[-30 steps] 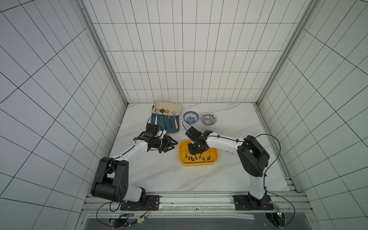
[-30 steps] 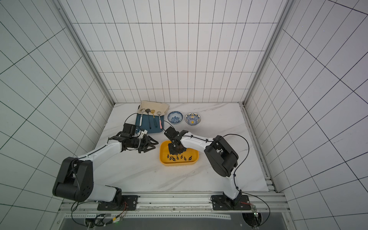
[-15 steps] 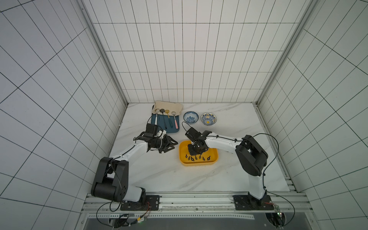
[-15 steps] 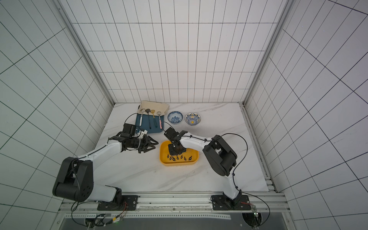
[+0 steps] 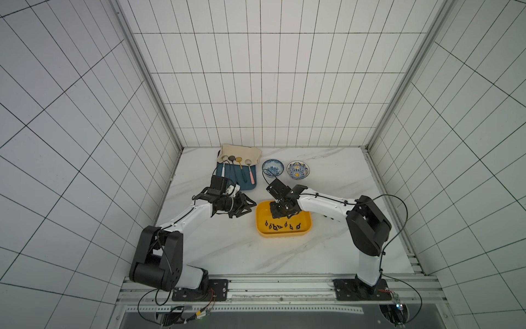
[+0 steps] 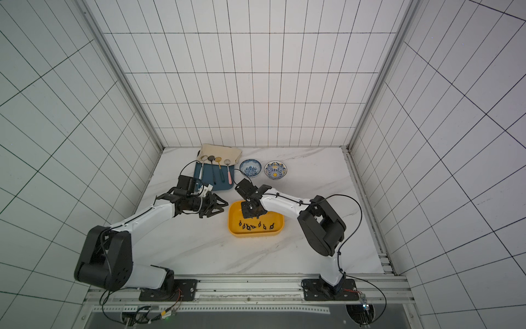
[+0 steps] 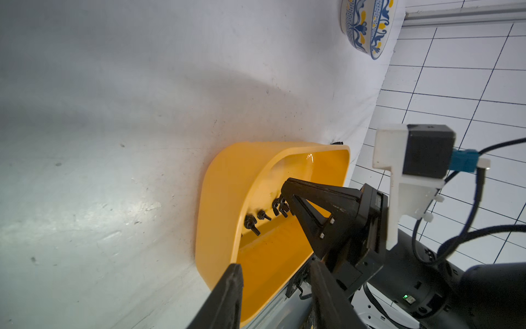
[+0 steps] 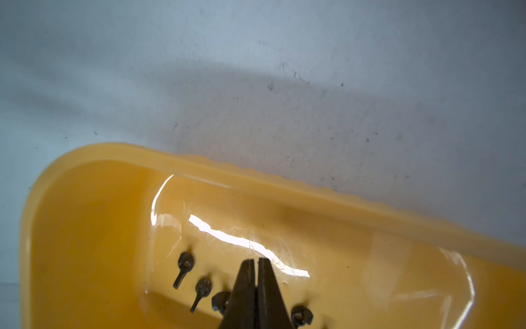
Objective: Take out the wing nut from the storage box
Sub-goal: Pick up the wing nut from the storage box, then place the wing nut at the center of the board.
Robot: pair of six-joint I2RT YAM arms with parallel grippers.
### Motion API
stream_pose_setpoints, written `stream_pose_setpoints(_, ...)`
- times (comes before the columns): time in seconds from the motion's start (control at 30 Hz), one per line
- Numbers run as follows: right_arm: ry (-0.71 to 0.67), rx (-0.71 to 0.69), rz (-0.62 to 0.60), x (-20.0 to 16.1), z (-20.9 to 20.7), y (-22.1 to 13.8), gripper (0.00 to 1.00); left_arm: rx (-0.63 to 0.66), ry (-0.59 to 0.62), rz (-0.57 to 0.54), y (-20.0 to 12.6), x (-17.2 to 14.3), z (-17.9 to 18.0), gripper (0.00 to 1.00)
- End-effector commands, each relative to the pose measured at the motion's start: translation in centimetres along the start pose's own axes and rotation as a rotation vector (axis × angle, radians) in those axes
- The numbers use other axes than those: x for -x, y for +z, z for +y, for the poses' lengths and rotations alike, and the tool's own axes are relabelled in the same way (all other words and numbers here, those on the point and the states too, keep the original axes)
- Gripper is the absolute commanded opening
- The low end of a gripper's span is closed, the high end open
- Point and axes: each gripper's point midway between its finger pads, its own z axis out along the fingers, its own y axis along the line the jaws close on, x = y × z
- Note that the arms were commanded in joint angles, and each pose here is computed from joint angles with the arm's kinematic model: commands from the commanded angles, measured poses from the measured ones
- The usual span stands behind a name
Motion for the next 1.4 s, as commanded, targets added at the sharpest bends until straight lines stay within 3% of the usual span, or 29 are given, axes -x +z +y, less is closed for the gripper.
stream_pose_setpoints(0.0, 0.027, -0.046, -0.039, 1.0, -2.2, -1.8, 0.05, -0.023, 0.088, -0.019, -0.2, 0.2, -3.0, 0.43)
stream_pose_setpoints(0.23, 0.111, -0.104, -0.084, 1.5, -7.5, -4.5, 0.05, -0.033, 0.153, 0.024, 2.3, -0.6, -6.6, 0.43)
stream_pose_setpoints(0.4, 0.236, -0.184, -0.103, 1.1, -14.5, -6.6, 0.05, -0.063, 0.246, 0.114, 6.2, -2.8, -10.8, 0.43)
stream_pose_setpoints(0.73, 0.599, -0.290, -0.052, -4.6, -28.3, -7.2, 0.06, -0.115, 0.353, 0.287, 15.0, -8.0, -16.4, 0.43)
stream_pose_setpoints(0.93, 0.671, -0.306, -0.008, -6.3, -31.0, -5.8, 0.05, -0.125, 0.338, 0.345, 17.7, -9.2, -16.4, 0.43)
stream_pose_setpoints(1.37, 0.732, -0.297, -0.011, -5.5, -32.2, -3.6, 0.05, -0.112, 0.337, 0.357, 17.5, -9.6, -15.5, 0.43)
